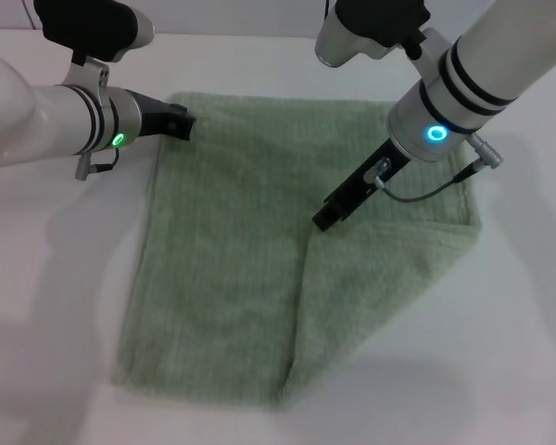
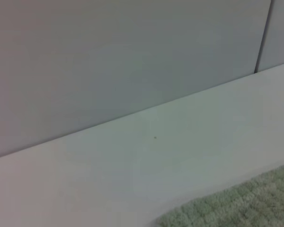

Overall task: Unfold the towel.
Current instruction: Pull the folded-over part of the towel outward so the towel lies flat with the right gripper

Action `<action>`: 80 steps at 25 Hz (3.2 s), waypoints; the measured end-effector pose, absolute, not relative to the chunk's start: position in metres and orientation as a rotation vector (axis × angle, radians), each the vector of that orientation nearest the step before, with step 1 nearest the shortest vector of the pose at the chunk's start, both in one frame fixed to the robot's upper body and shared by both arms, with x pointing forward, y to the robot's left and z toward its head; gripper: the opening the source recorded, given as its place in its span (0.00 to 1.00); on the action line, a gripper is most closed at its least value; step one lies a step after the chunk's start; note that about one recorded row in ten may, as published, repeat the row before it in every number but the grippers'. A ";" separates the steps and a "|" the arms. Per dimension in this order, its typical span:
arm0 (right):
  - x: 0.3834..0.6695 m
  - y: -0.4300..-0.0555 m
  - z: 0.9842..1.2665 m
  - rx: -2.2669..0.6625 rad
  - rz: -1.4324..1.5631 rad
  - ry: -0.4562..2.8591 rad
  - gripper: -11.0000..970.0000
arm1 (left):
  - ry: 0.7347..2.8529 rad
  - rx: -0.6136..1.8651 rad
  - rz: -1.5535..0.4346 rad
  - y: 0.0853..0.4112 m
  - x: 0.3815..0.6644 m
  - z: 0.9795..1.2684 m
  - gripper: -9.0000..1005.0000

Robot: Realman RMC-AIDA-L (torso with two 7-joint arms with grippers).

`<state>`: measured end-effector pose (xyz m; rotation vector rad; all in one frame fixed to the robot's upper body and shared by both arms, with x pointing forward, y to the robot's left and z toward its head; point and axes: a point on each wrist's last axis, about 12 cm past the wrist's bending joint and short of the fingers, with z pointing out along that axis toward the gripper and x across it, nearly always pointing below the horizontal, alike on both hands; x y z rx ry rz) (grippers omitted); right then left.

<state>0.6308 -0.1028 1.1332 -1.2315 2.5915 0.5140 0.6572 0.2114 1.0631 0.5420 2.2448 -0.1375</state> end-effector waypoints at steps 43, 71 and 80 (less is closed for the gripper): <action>0.614 -0.101 1.164 -1.378 0.572 2.572 0.03 | 2.247 0.527 -0.131 0.215 0.656 1.062 0.01; 0.583 -0.111 1.183 -1.596 0.497 2.650 0.03 | 2.248 0.526 -0.130 0.215 0.656 1.061 0.02; 0.575 -0.110 1.186 -1.644 0.464 2.684 0.03 | 2.247 0.525 -0.130 0.215 0.656 1.061 0.02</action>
